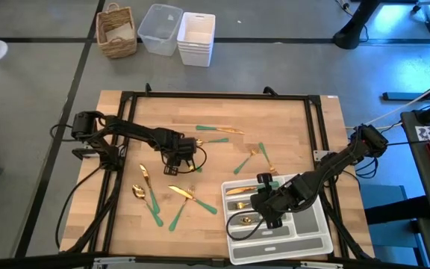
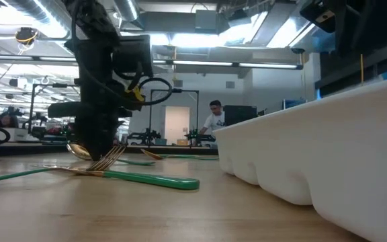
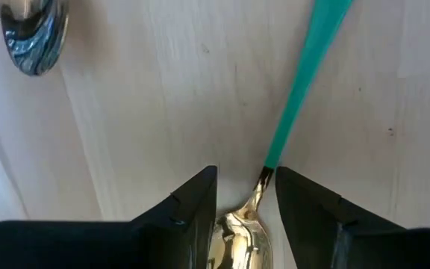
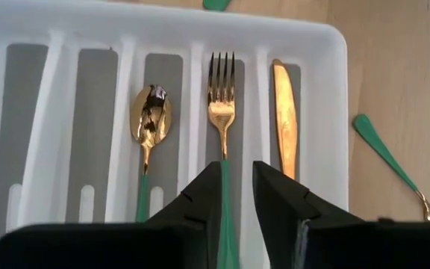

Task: Sort silverware
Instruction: Put the middle spoon into the silverware tray

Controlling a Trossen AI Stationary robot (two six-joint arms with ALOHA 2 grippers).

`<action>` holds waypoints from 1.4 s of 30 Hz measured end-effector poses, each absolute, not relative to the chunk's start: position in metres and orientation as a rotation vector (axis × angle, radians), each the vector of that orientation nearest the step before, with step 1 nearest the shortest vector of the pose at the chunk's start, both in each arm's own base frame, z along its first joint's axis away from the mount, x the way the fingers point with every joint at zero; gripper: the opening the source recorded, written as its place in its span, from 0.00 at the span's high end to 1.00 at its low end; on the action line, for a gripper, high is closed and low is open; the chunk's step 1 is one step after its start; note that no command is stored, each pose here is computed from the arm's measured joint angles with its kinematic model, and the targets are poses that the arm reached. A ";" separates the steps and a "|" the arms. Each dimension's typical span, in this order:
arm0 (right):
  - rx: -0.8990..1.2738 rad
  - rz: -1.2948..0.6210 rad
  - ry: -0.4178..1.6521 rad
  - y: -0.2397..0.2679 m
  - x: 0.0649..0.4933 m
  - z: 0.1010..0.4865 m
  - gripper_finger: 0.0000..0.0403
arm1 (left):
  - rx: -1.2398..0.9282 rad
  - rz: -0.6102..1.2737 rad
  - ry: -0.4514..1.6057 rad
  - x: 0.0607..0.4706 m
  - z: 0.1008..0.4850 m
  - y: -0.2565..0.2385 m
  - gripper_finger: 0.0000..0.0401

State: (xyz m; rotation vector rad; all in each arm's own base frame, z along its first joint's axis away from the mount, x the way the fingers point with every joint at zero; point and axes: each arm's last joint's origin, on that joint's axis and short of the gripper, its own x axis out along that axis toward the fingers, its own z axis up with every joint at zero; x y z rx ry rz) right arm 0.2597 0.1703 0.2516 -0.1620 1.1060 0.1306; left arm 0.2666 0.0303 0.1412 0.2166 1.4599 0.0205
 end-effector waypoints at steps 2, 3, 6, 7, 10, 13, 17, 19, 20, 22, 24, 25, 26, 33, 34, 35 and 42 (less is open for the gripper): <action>-0.166 0.129 1.114 0.169 0.258 0.253 0.80 | 0.208 0.011 1.456 0.265 0.140 0.030 0.67; -0.165 0.130 1.113 0.168 0.256 0.255 0.80 | 0.203 0.004 1.452 0.265 0.139 0.031 0.68; -0.166 0.125 1.106 0.164 0.250 0.264 0.80 | 0.168 -0.019 1.443 0.262 0.135 0.031 0.72; -0.166 0.122 1.096 0.162 0.248 0.267 0.80 | 0.160 -0.021 1.443 0.262 0.134 0.031 0.74; -0.161 0.117 1.081 0.156 0.240 0.278 0.80 | 0.130 -0.005 1.444 0.261 0.133 0.030 0.82; -0.170 0.092 1.058 0.149 0.231 0.289 0.80 | 0.086 0.020 1.443 0.261 0.133 0.030 0.93; -0.219 0.010 1.017 0.136 0.217 0.303 0.80 | 0.024 0.035 1.432 0.261 0.133 0.029 0.97; -0.240 -0.033 0.986 0.129 0.209 0.311 0.80 | 0.002 0.047 1.426 0.262 0.132 0.029 0.97; -0.250 -0.053 0.974 0.126 0.205 0.314 0.80 | -0.007 0.055 1.425 0.262 0.133 0.029 0.97; -0.261 -0.083 0.947 0.119 0.198 0.321 0.80 | -0.029 0.072 1.423 0.264 0.135 0.029 0.98; -0.260 -0.105 0.911 0.114 0.191 0.328 0.80 | -0.058 0.090 1.410 0.266 0.138 0.029 0.99; -0.257 -0.112 0.896 0.111 0.188 0.330 0.80 | -0.067 0.087 1.396 0.269 0.140 0.029 0.98; -0.255 -0.119 0.883 0.108 0.184 0.331 0.80 | -0.083 0.065 1.355 0.273 0.144 0.028 0.98; -0.218 -0.145 0.833 0.096 0.167 0.312 0.80 | -0.229 -0.093 1.119 0.293 0.171 0.020 0.99; -0.209 -0.149 0.831 0.095 0.166 0.306 0.80 | -0.244 -0.106 1.079 0.296 0.175 0.018 0.99; -0.201 -0.152 0.830 0.094 0.164 0.299 0.80 | -0.260 -0.117 1.028 0.301 0.181 0.015 0.99; -0.155 -0.153 0.794 0.091 0.160 0.248 0.80 | -0.358 -0.212 0.626 0.334 0.207 -0.019 0.99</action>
